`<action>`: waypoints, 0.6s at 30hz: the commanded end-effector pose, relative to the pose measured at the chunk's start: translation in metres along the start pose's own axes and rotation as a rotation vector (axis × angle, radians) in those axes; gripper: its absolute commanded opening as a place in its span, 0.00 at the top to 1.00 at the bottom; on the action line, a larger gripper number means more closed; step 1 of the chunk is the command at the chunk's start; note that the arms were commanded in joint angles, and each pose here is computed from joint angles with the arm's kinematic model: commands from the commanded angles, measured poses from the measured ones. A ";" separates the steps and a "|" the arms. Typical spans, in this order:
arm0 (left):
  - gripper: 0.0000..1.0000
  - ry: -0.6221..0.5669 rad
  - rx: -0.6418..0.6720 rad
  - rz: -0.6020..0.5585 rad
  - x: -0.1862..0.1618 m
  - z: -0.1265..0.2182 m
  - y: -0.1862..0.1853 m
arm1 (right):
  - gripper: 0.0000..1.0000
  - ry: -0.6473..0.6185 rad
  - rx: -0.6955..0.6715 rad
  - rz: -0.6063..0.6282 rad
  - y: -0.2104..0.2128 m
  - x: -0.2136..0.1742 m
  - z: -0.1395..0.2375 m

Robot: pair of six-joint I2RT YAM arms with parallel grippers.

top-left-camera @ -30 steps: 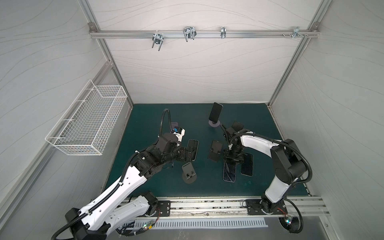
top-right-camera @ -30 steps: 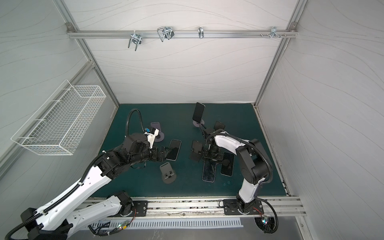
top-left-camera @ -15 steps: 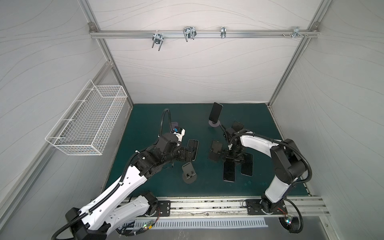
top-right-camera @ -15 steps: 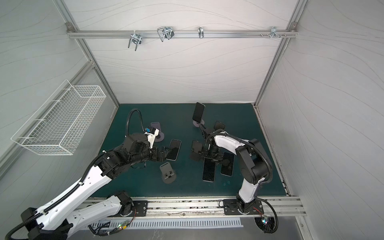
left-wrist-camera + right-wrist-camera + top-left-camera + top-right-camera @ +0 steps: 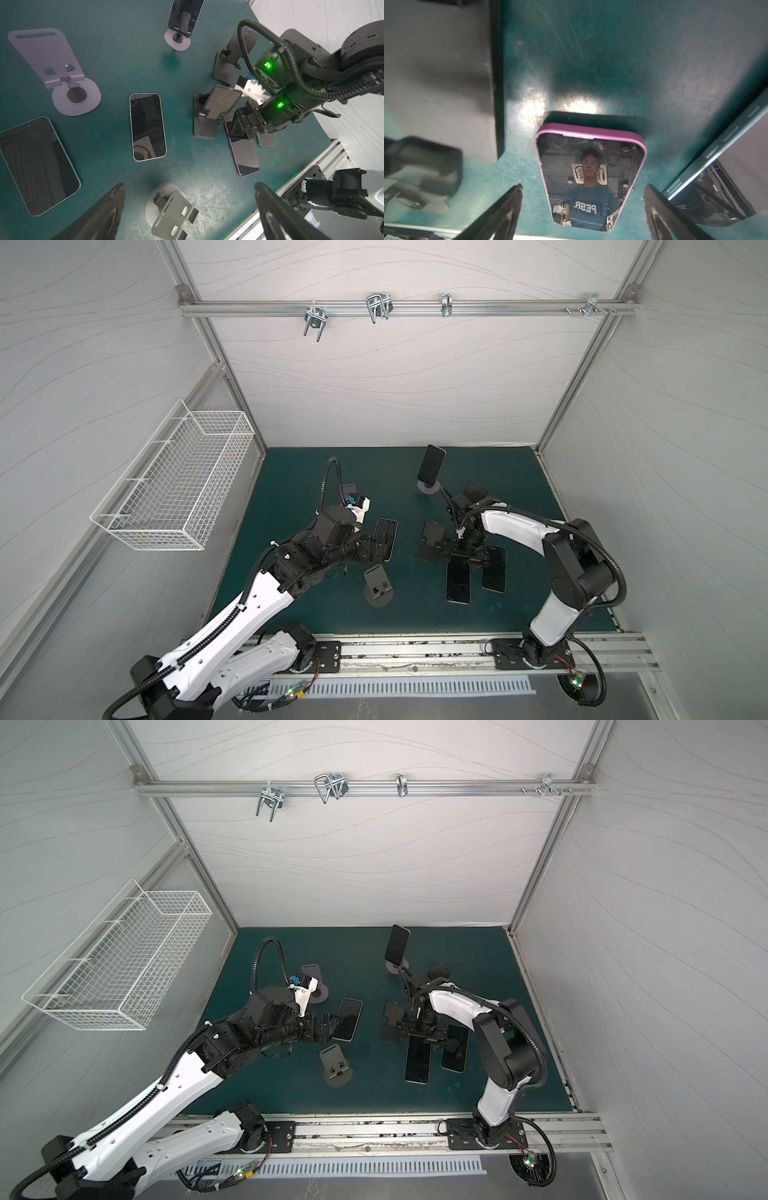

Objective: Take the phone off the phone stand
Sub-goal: 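Lower the pink-framed phone flat onto the table with the right gripper, then open the right gripper to release the pink-framed phone and rise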

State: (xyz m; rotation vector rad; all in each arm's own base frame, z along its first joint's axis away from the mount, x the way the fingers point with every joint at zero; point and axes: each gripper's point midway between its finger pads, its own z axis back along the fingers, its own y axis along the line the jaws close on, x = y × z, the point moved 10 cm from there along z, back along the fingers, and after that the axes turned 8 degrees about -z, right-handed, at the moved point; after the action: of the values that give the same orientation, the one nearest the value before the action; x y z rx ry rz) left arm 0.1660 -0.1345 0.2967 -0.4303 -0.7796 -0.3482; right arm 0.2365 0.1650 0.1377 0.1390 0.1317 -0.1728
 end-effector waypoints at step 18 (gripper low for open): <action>0.02 -0.063 -0.013 -0.004 0.010 0.007 -0.004 | 0.05 -0.071 0.022 0.008 -0.005 -0.009 0.031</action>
State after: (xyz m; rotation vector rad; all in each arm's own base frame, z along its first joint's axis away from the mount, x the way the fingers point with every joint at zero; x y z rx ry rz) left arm 0.1647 -0.1335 0.2988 -0.4362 -0.7895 -0.3475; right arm 0.2335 0.1615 0.1582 0.1640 0.0676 -0.1670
